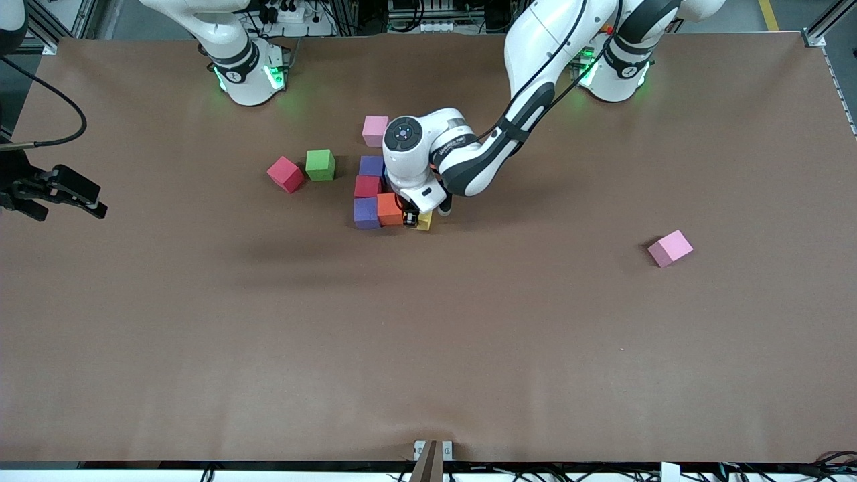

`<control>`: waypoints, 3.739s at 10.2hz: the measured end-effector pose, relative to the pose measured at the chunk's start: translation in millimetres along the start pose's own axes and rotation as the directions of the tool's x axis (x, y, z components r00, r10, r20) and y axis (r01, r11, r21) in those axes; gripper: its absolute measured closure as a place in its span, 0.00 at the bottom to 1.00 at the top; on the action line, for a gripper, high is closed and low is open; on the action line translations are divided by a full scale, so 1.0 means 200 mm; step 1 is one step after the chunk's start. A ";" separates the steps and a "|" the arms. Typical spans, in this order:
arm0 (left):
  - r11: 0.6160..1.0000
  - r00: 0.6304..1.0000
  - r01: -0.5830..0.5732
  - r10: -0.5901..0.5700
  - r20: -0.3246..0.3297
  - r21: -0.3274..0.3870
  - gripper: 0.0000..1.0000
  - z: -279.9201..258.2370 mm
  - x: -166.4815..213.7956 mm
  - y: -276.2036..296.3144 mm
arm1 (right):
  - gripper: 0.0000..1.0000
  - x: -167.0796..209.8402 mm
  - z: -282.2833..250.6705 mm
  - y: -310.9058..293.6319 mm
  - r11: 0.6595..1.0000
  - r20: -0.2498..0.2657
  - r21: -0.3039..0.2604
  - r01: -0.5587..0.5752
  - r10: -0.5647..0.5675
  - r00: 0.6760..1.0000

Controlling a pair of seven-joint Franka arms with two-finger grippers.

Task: Form number 2 with 11 blocks

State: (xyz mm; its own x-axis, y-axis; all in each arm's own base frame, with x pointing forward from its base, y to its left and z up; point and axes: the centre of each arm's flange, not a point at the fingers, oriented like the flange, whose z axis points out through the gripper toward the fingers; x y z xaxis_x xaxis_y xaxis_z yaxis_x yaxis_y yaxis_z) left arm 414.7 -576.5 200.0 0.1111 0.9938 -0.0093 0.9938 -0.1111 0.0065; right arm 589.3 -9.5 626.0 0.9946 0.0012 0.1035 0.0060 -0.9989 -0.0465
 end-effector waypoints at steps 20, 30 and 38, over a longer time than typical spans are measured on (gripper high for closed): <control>0.998 0.998 0.058 -0.058 0.014 0.001 0.45 0.00 -0.02 0.02 | 0.00 0.00 0.00 0.00 1.000 -0.001 0.002 0.000 0.000 1.000; 0.999 0.999 0.038 -0.038 0.010 0.012 0.00 0.04 -0.07 -0.04 | 0.00 0.00 0.00 0.00 1.000 -0.001 0.003 0.000 0.000 1.000; 0.999 0.999 -0.009 0.011 -0.047 0.034 0.00 -0.05 -0.05 -0.01 | 0.00 0.00 0.00 0.00 1.000 -0.002 0.003 0.000 0.000 1.000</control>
State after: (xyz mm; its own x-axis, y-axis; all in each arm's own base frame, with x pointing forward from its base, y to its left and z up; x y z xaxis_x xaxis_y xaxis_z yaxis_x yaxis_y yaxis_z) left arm 410.7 -585.7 210.8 0.1212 0.9919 0.0374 0.9924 -0.1202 -0.0273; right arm 589.5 -9.3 626.2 0.9945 0.0007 0.1051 0.0059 -0.9988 -0.0493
